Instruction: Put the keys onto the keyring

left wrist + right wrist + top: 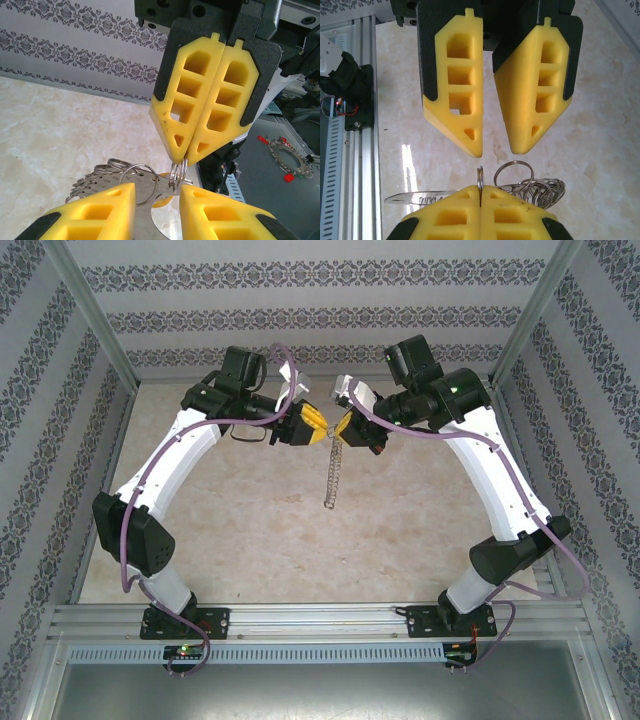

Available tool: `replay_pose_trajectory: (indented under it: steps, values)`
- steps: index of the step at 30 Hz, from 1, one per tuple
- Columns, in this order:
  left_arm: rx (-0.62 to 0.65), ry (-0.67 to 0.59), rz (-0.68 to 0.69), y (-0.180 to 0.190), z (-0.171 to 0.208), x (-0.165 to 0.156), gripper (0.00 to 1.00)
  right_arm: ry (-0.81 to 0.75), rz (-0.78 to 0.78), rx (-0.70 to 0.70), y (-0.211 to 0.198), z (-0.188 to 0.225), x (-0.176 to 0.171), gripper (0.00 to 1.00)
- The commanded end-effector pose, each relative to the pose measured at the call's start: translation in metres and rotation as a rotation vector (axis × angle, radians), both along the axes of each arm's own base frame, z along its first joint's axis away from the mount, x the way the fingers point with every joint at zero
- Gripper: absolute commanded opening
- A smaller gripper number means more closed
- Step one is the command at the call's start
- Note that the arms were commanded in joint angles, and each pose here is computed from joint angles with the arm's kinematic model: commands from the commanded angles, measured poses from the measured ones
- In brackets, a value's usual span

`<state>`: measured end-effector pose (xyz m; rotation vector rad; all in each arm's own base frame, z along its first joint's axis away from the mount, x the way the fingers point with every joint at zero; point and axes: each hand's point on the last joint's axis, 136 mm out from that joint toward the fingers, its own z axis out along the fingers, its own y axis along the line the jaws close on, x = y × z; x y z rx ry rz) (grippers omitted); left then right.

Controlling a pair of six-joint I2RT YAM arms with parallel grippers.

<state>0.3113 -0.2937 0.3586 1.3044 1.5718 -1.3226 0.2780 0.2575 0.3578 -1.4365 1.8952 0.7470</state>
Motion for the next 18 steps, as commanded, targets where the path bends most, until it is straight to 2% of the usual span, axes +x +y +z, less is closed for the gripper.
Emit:
replay_pose_trajectory:
  steps: [1,18]
  values:
    - [-0.037,-0.017,-0.032,0.001,0.015,-0.004,0.3,-0.022,0.028,0.062,0.004,0.016,-0.006,0.0]
    - [-0.042,0.05,-0.123,-0.011,0.008,-0.018,0.29,-0.035,0.032,0.065,0.006,0.017,-0.003,0.0]
